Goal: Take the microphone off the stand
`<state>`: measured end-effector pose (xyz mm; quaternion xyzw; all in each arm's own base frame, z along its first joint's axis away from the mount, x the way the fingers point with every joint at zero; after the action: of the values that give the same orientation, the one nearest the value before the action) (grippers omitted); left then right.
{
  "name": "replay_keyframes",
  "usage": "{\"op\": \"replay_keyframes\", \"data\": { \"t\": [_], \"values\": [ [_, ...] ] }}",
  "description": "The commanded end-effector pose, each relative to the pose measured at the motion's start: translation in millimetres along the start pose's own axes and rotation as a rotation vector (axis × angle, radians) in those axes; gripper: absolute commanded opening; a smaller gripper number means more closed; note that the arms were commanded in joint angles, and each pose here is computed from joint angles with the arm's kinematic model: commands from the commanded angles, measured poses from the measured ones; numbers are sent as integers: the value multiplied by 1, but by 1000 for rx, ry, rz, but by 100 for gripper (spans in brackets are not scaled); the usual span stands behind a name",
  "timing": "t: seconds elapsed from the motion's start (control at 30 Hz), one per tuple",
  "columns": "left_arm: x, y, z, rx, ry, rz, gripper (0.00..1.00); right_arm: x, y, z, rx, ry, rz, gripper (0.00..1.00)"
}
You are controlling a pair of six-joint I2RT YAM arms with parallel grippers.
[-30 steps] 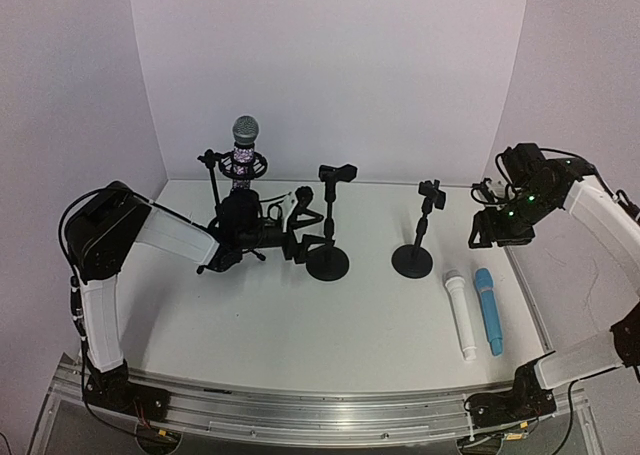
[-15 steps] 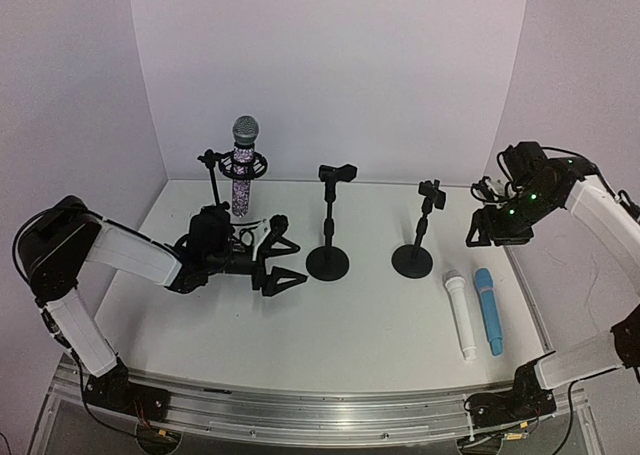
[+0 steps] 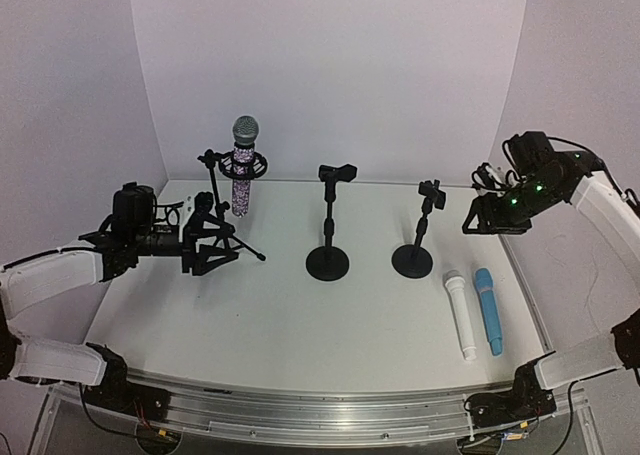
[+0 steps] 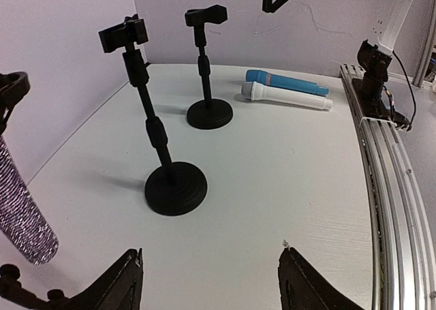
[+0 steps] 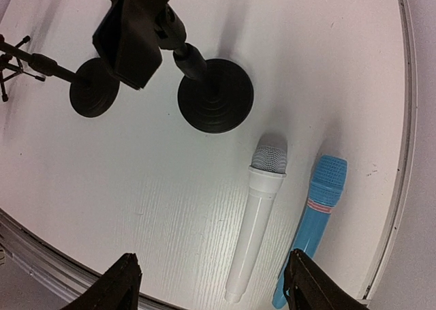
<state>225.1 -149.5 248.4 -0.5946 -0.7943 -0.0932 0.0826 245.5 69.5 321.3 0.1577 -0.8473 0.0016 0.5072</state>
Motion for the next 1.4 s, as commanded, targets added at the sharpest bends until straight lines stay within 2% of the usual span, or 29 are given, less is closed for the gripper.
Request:
{"op": "replay_keyframes", "data": {
  "t": [0.0,0.2,0.37,0.5,0.57,0.67,0.83,1.0,1.2,1.37],
  "values": [
    [35,11,-3,51,57,27,67,19,8,-11,33,-105,-67,69],
    [86,62,-6,111,27,-111,57,28,12,-12,56,-155,-105,69],
    [91,99,-7,62,22,-215,46,31,13,-12,63,-179,-114,69],
    [83,133,-13,114,-49,-255,48,30,14,-12,55,-186,-128,69],
    [72,146,-17,104,-46,-239,51,30,15,-13,53,-190,-132,69],
    [53,150,-19,72,-26,-229,55,31,14,-13,47,-195,-130,69],
    [39,158,-23,107,-65,-250,54,30,14,-14,35,-196,-128,69],
    [25,163,-26,81,-76,-257,44,28,14,-16,33,-196,-128,69],
    [20,167,-27,107,-93,-266,25,28,14,-17,29,-195,-127,69],
    [19,169,-24,110,-91,-271,16,26,14,-15,24,-187,-130,69]
  ]
}}
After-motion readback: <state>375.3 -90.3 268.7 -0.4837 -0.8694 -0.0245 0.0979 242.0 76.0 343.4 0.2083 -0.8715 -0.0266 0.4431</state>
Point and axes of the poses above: each gripper's point midway between its finger pads, its own x axis back along the fingers, its own y axis along the line the jaws close on, z = x × y, the point moved 10 cm from there along x, back along the fingers, and after that the axes turned 4 degrees about x, right-handed, at the moved point
